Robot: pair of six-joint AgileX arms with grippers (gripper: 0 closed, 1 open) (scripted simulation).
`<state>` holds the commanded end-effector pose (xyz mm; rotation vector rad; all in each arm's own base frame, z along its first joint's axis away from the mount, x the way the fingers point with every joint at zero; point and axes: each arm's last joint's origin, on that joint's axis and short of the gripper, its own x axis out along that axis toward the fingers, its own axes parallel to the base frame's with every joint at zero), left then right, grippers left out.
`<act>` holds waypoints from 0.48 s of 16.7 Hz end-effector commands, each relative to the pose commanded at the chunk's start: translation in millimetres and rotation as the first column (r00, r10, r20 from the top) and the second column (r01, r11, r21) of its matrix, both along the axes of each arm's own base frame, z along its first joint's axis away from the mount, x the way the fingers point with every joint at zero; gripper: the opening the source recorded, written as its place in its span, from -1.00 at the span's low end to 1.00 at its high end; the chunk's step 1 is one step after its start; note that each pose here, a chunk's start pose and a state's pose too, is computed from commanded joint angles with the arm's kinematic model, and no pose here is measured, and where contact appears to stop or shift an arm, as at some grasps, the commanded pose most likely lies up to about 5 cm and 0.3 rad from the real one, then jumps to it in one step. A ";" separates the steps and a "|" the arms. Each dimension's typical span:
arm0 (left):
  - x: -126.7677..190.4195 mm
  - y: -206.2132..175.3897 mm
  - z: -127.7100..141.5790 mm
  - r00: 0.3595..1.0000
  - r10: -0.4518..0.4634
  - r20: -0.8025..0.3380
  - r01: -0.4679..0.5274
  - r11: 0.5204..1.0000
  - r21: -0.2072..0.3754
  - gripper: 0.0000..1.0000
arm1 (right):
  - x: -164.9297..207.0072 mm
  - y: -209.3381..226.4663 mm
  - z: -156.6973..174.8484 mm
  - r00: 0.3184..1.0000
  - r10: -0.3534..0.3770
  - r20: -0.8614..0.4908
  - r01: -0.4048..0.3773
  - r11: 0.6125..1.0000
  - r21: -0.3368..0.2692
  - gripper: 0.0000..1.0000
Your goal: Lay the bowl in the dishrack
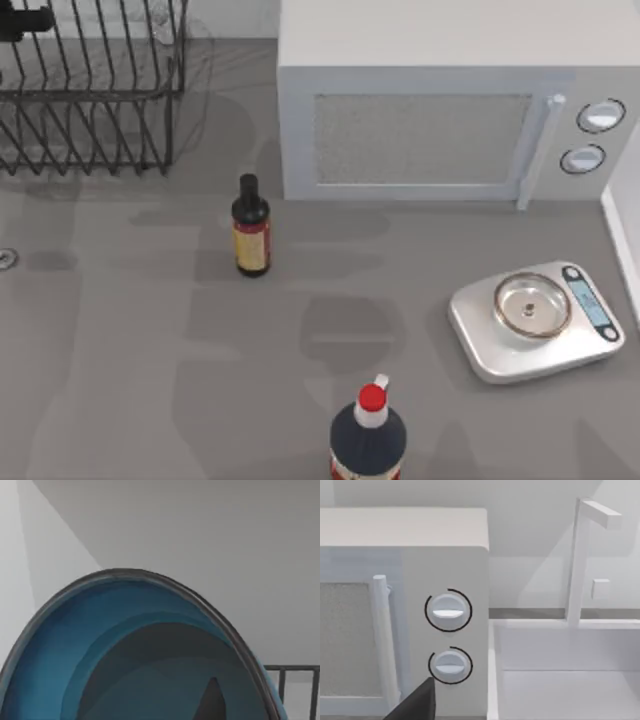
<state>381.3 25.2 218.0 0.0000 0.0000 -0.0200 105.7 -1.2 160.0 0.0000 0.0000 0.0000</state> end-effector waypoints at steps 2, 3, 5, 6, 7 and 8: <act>0.0 0.0 0.0 1.000 0.000 0.000 0.000 1.000 0.000 0.66 | 0.0 0.0 0.0 1.000 0.000 0.000 0.000 1.000 0.000 1.00; 0.0 0.0 0.0 1.000 0.000 0.000 0.000 1.000 0.000 0.81 | 0.0 0.0 0.0 1.000 0.000 0.000 0.000 1.000 0.000 1.00; 0.0 0.0 0.0 1.000 0.000 0.000 0.000 1.000 0.000 1.00 | 0.0 0.0 0.0 1.000 0.000 0.000 0.000 1.000 0.000 1.00; 0.0 0.0 0.0 1.000 0.000 0.000 0.000 1.000 0.000 1.00 | 0.0 0.0 0.0 1.000 0.000 0.000 0.000 1.000 0.000 1.00; 0.0 0.0 0.0 1.000 0.000 0.000 0.000 1.000 0.000 1.00 | 0.0 0.0 0.0 1.000 0.000 0.000 0.000 1.000 0.000 1.00; 0.0 0.0 0.0 1.000 0.000 0.000 0.000 1.000 0.000 1.00 | 0.0 0.0 0.0 1.000 0.000 0.000 0.000 1.000 0.000 1.00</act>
